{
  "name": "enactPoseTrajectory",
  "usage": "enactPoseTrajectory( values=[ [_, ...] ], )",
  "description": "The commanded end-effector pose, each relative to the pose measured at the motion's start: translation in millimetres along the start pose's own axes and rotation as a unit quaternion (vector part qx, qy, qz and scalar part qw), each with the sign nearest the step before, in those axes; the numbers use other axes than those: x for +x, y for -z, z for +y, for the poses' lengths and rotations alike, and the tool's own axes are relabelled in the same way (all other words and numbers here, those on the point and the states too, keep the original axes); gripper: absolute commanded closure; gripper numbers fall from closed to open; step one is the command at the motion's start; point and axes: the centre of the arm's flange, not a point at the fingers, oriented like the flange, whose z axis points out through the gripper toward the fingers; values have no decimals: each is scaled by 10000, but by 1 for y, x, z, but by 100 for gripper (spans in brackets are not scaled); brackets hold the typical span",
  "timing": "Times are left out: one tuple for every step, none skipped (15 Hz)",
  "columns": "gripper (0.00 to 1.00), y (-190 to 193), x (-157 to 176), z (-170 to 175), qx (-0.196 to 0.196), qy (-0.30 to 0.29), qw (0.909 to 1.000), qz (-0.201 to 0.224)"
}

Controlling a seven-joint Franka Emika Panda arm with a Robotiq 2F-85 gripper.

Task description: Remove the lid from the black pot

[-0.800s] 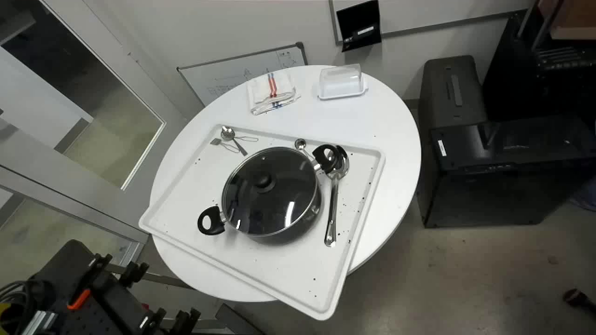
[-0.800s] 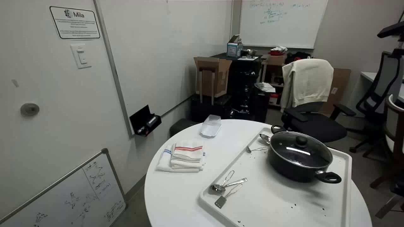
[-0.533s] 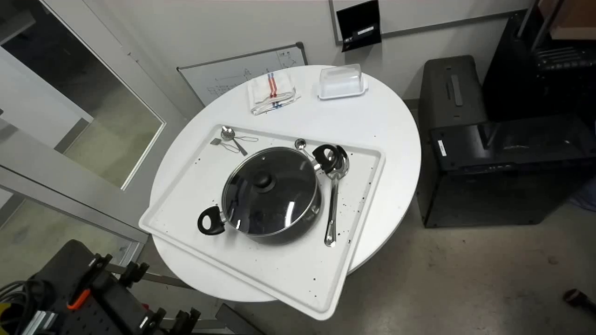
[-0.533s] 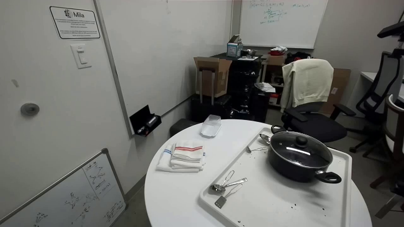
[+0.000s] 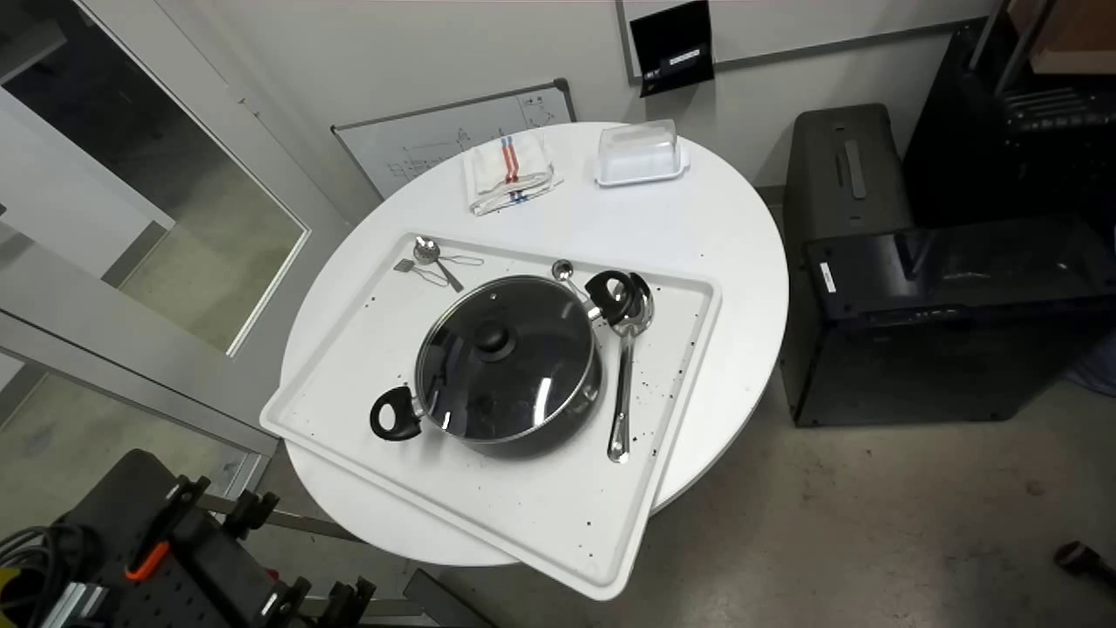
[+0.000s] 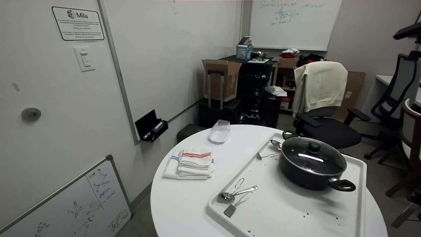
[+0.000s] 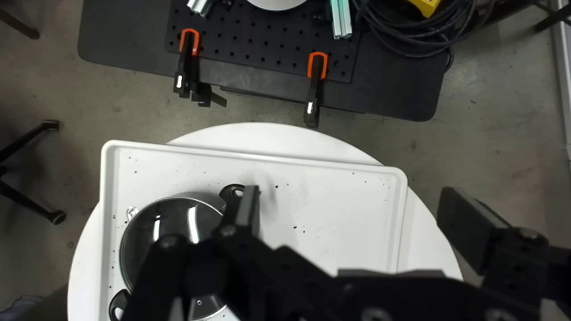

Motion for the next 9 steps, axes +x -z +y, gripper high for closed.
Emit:
enactPoseTrajectory(
  values=[
    [0, -5, 12, 5, 132, 33, 9998, 163],
    [0, -8, 19, 11, 223, 3, 9995, 206],
    [0, -10, 24, 14, 286, -18, 9992, 267],
    [0, -13, 31, 22, 371, -50, 9987, 351],
    [0, -16, 37, 29, 447, -76, 9983, 356],
    [0, -20, 43, 39, 539, -101, 9976, 420],
    [0, -22, 49, 50, 609, -116, 9968, 505],
    [0, -25, 56, 62, 718, -143, 9959, 536],
    [0, -29, 62, 75, 787, -174, 9949, 609]
  ],
)
